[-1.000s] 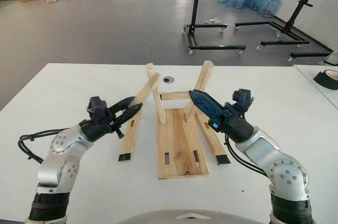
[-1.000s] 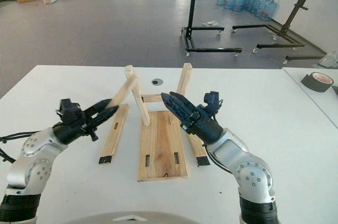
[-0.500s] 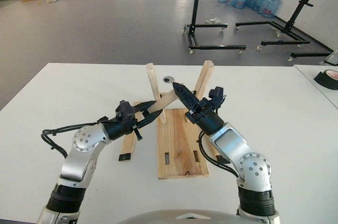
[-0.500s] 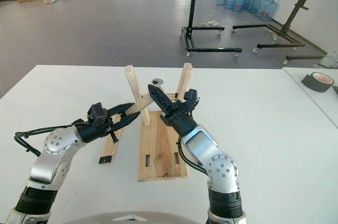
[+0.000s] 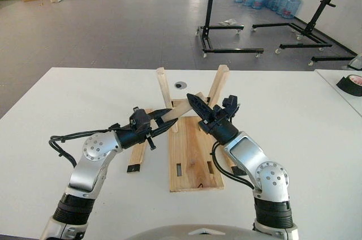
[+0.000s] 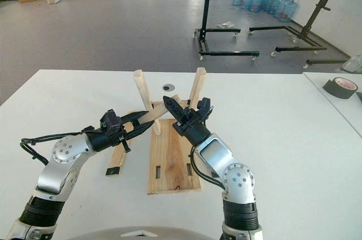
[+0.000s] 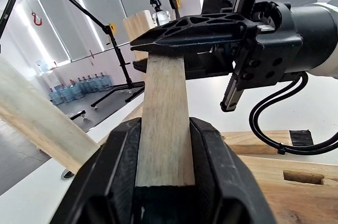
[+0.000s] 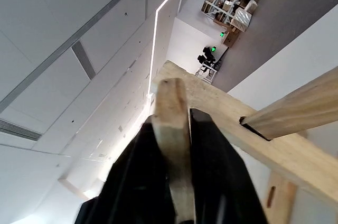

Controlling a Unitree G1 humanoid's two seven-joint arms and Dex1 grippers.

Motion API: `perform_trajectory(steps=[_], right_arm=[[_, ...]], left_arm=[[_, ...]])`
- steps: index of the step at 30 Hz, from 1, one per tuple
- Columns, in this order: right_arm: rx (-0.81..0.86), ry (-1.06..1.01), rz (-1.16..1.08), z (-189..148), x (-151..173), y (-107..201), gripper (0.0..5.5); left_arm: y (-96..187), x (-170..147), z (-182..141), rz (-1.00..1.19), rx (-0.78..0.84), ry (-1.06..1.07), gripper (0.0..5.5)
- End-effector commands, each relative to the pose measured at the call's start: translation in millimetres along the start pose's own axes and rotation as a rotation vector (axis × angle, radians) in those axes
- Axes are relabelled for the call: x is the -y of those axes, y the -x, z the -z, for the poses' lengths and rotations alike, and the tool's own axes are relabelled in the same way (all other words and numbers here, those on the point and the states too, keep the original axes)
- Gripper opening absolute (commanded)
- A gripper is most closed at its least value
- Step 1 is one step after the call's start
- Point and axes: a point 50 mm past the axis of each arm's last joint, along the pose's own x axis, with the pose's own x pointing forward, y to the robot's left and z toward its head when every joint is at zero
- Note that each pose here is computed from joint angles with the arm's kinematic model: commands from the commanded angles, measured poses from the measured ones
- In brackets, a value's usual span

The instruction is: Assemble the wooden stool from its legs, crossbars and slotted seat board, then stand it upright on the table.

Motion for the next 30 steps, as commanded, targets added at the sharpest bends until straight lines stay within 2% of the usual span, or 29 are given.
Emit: perform_trajectory(steps=[1, 5, 6, 8, 11, 15, 17, 20, 25, 30], right_arm=[[0.013, 0.023, -0.016, -4.0, -1.8, -0.9, 0.41], [0.015, 0.035, -0.021, -6.0, -2.3, -0.9, 0.41], [0.020, 0.038, -0.022, -7.2, -2.7, -0.5, 0.41], [0.033, 0.055, -0.021, -11.3, -3.5, 1.3, 0.41], [0.077, 0.107, 0.034, -29.2, 4.2, 20.9, 0.40], [0.082, 0.183, 0.120, -54.9, 16.2, 56.8, 0.40], [0.062, 0.234, 0.186, -61.7, 22.5, 74.1, 0.40], [-0.055, 0.421, 0.317, -57.4, 30.4, 93.4, 0.40], [0.004, 0.634, 0.479, -60.9, 32.5, 83.5, 0.40], [0.025, 0.771, 0.541, -61.9, 16.7, 67.1, 0.40]], left_arm=[[1.5, -1.5, 3.9, 0.008, -0.033, 0.013, 1.27], [0.0, -5.9, 8.8, -0.054, -0.058, 0.034, 1.27], [-0.1, -6.9, 10.5, -0.074, -0.068, 0.041, 1.64], [1.2, -7.0, 12.4, -0.103, -0.071, 0.070, 1.90], [5.3, -7.8, 14.4, -0.145, -0.062, 0.121, 2.28], [15.5, -6.3, 19.8, -0.180, -0.079, 0.155, 2.31], [19.4, -5.8, 22.7, -0.209, -0.096, 0.154, 2.31], [25.4, -8.8, 28.0, -0.296, -0.126, 0.146, 2.31], [27.9, -12.3, 31.5, -0.374, -0.148, 0.119, 2.31], [28.4, -11.5, 32.1, -0.400, -0.153, 0.107, 2.31]])
